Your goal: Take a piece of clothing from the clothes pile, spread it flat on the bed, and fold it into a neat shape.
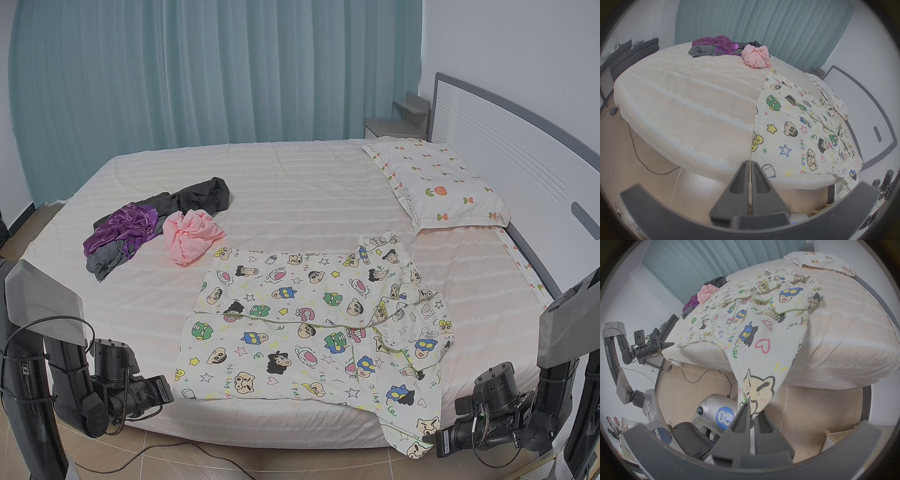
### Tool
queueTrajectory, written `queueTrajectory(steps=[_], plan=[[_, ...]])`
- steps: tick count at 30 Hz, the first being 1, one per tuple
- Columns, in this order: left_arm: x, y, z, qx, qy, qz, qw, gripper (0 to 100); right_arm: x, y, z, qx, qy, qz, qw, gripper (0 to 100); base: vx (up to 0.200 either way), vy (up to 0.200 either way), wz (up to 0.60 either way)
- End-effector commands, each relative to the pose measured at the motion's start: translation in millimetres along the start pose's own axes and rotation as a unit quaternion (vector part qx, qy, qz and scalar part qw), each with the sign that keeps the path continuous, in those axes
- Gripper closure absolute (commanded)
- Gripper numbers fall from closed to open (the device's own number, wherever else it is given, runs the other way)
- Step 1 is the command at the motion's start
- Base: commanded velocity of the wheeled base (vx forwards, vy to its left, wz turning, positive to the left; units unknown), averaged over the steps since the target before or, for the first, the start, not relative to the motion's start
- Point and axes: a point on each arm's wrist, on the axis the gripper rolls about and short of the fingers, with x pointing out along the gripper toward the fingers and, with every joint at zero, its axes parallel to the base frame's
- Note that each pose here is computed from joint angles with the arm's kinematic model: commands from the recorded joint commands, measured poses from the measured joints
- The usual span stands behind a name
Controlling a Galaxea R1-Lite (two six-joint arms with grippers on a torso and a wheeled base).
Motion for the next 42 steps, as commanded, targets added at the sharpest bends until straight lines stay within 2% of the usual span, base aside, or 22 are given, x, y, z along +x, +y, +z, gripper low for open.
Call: queueTrajectory(steps=[1, 2, 3, 4, 5, 6, 9, 14, 18, 26, 31, 42], plan=[[6, 0, 3, -0.004, 0.002, -0.02, 0.9998, 100, -3, 1, -3, 0.0, 0.003, 0.001, 1.0, 100, 0.0, 0.0, 0.0], [6, 0, 3, -0.004, 0.002, -0.02, 0.9998, 100, -3, 1, -3, 0.0, 0.003, 0.001, 1.0, 100, 0.0, 0.0, 0.0], [6, 1, 7, -0.007, 0.01, -0.052, 0.9986, 100, -3, 1, -4, -0.001, 0.005, 0.001, 1.0, 100, 0.0, 0.0, 0.0], [7, 2, 9, -0.008, 0.013, -0.066, 0.9977, 100, -2, 1, -4, -0.002, 0.007, 0.001, 1.0, 100, 0.0, 0.0, 0.0], [7, 2, 9, -0.008, 0.013, -0.066, 0.9977, 0, -2, 1, -4, -0.002, 0.007, 0.001, 1.0, 100, 0.0, 0.0, 0.0], [9, 7, 12, -0.013, 0.015, -0.083, 0.9964, 0, -2, 3, -5, -0.003, 0.009, 0.004, 0.9999, 100, 0.0, 0.0, 0.0], [10, 13, 17, -0.011, 0.015, -0.093, 0.9955, 0, -2, 3, -5, -0.005, 0.009, 0.004, 0.9999, 100, 0.0, 0.0, 0.0], [18, 20, 9, 0.049, 0.039, -0.119, 0.9909, 0, 0, 4, -7, -0.009, 0.015, 0.005, 0.9998, 100, 0.0, 0.0, 0.0], [31, 21, 7, 0.063, 0.041, -0.12, 0.9899, 0, 1, 6, -8, -0.011, 0.02, 0.007, 0.9997, 100, 0.0, 0.0, 0.0], [40, 11, 10, 0.077, 0.035, -0.137, 0.987, 0, 1, 7, -8, -0.013, 0.02, 0.009, 0.9997, 100, 0.0, 0.0, 0.0], [42, -7, 6, 0.077, 0.041, -0.16, 0.9833, 0, 1, 7, -8, -0.014, 0.02, 0.009, 0.9997, 100, 0.0, 0.0, 0.0], [48, -8, 7, 0.073, 0.039, -0.159, 0.9837, 0, 1, 8, -8, -0.014, 0.018, 0.01, 0.9997, 100, 0.0, 0.0, 0.0]])
